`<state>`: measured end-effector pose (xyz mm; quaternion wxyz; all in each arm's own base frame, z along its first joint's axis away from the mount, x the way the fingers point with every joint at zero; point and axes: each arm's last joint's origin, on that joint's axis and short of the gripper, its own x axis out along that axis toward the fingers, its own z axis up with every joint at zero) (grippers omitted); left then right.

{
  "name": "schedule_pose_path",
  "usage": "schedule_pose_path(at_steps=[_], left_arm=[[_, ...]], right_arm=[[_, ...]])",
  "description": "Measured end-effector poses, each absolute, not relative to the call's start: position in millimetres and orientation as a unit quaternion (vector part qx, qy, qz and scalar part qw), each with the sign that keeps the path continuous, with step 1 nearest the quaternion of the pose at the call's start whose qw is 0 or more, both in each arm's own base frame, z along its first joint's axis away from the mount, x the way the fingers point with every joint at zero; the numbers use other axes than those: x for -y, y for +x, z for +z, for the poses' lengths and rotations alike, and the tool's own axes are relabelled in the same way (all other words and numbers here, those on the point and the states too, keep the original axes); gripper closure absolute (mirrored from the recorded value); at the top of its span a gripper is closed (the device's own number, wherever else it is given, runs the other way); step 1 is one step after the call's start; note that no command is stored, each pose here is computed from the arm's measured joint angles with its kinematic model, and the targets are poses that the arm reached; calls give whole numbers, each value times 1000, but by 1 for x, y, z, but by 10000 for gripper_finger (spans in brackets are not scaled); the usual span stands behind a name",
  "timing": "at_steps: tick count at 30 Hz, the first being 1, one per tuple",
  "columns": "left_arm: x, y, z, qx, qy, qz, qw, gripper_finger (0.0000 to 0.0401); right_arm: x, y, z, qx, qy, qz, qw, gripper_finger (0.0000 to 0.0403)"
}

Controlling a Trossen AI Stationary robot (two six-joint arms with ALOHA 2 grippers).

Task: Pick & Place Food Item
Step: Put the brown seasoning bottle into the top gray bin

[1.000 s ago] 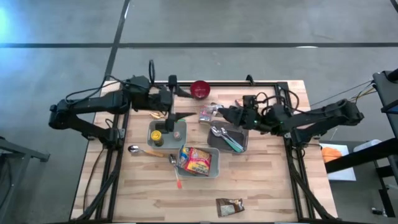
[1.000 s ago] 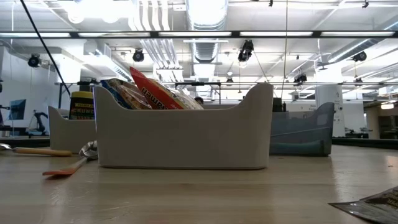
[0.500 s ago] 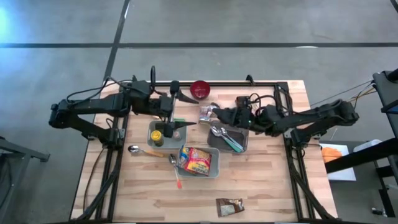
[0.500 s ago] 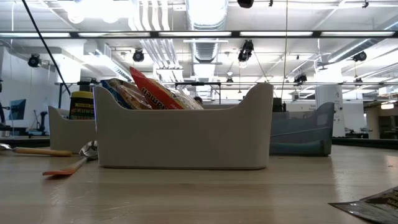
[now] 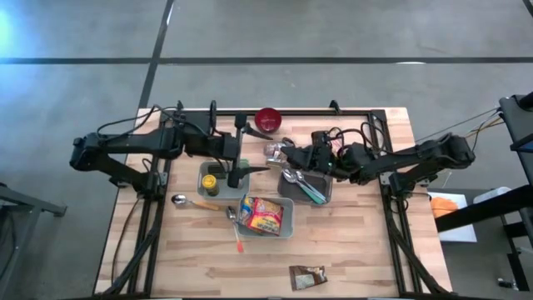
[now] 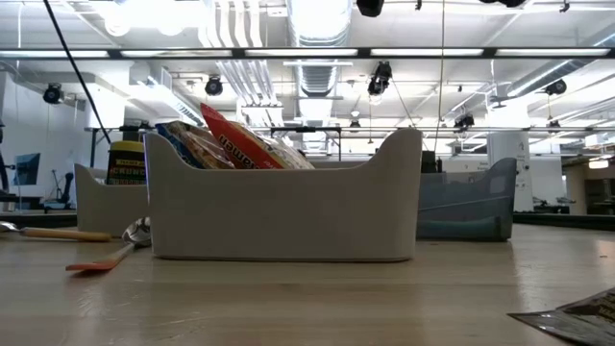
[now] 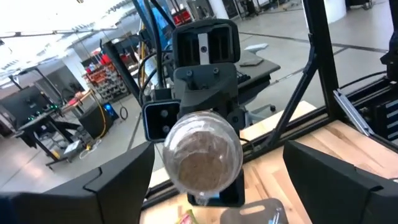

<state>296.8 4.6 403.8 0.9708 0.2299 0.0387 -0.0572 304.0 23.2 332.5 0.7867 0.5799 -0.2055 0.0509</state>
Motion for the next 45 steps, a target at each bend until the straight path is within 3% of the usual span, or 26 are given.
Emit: schedule_pose_path(at_steps=[10, 27, 34, 45], left_arm=[[-4, 300, 404, -26, 232, -54, 971, 59], [-4, 300, 403, -32, 230, -58, 971, 161], [-4, 300, 402, -37, 230, -63, 971, 237], [-2, 299, 402, -34, 230, -84, 969, 237]], right_arm=[[-24, 307, 328, 198, 588, 53, 783, 217], [-24, 307, 329, 194, 584, 60, 786, 217], [-25, 307, 328, 191, 583, 62, 787, 217], [-25, 307, 330, 191, 571, 66, 796, 217]])
